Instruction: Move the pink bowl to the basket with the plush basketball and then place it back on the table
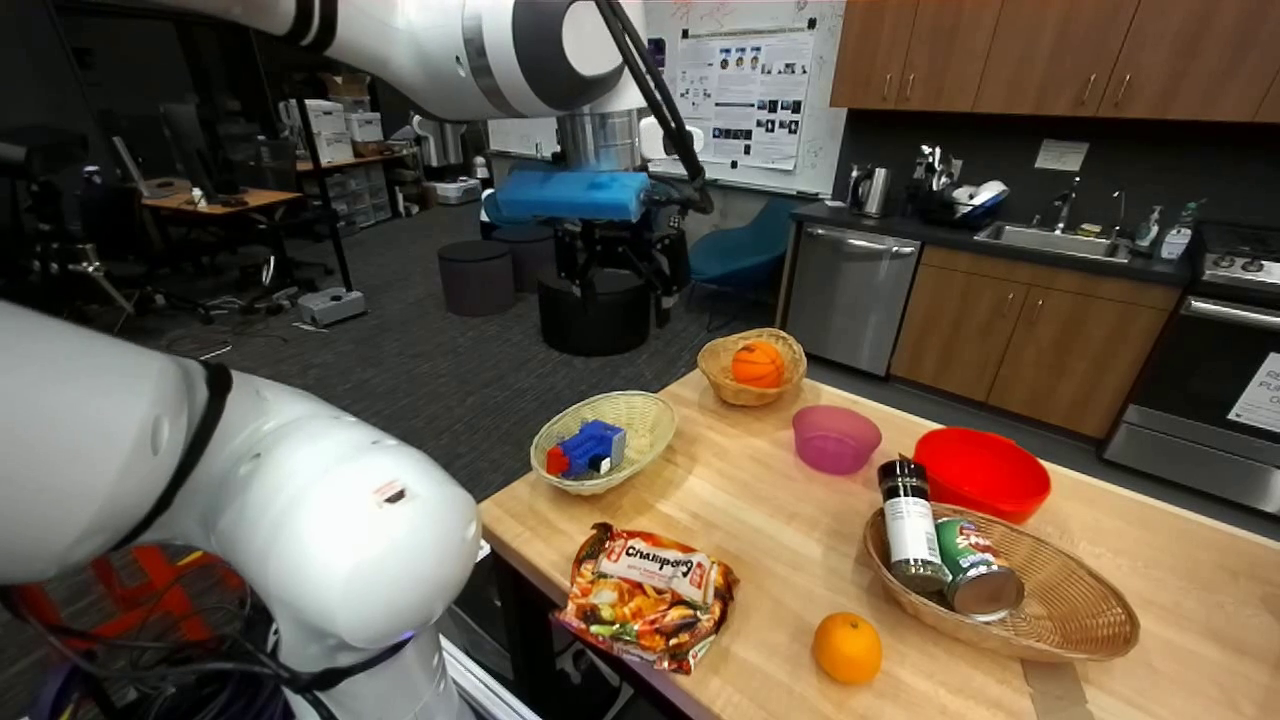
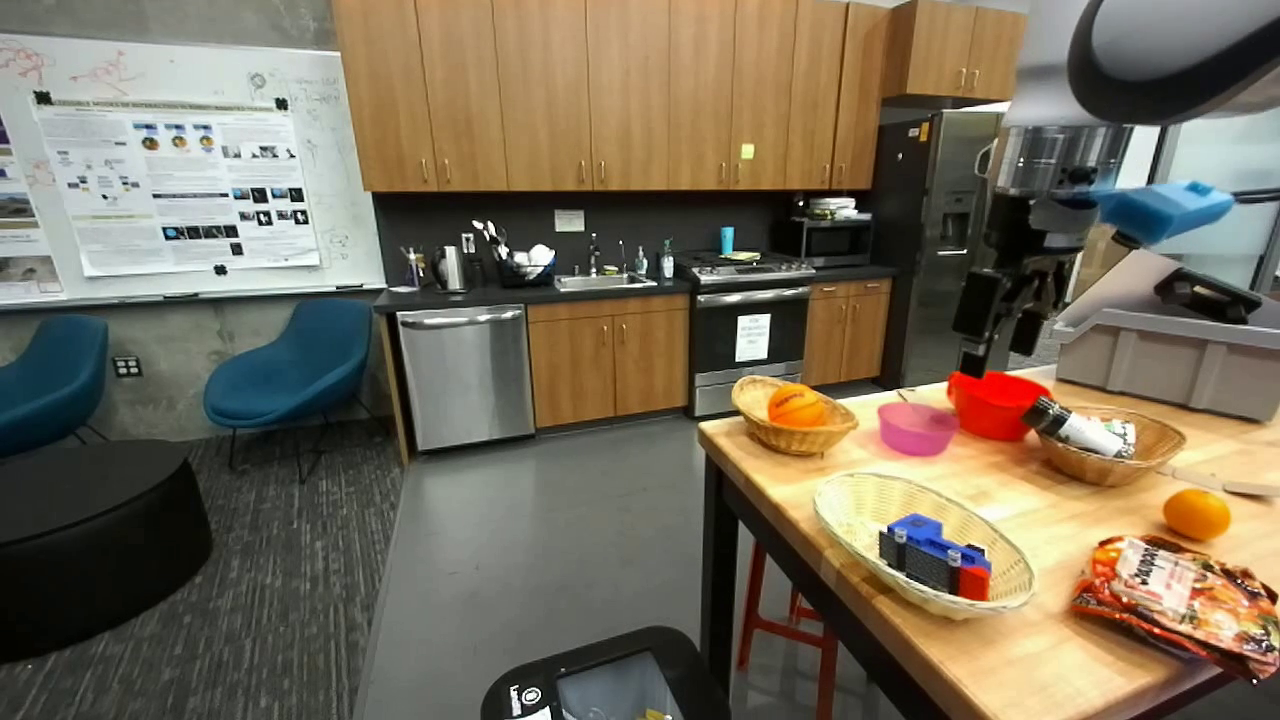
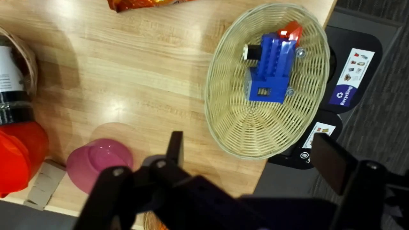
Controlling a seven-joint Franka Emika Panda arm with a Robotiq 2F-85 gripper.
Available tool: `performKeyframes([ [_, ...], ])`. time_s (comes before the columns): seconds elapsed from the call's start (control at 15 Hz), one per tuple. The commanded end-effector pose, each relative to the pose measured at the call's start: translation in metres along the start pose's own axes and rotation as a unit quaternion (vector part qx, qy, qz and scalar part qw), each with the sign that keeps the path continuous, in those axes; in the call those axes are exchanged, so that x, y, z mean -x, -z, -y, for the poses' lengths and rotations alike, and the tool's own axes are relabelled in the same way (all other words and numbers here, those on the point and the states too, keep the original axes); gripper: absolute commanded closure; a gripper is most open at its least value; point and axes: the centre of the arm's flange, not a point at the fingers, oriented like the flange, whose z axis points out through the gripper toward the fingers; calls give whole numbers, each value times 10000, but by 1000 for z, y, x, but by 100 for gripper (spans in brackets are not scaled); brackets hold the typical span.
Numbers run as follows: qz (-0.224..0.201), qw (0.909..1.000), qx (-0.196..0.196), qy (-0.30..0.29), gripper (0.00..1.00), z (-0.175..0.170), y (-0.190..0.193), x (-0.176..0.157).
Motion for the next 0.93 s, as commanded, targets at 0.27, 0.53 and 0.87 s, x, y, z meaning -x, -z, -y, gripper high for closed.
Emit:
performKeyframes([
  [0.27, -221, 9994, 228, 143, 0, -47, 20, -105],
  [0.53, -50, 9989, 348, 315, 0, -94, 13, -132],
  [0.87, 222, 9963, 484, 670, 0, -156, -11, -146],
])
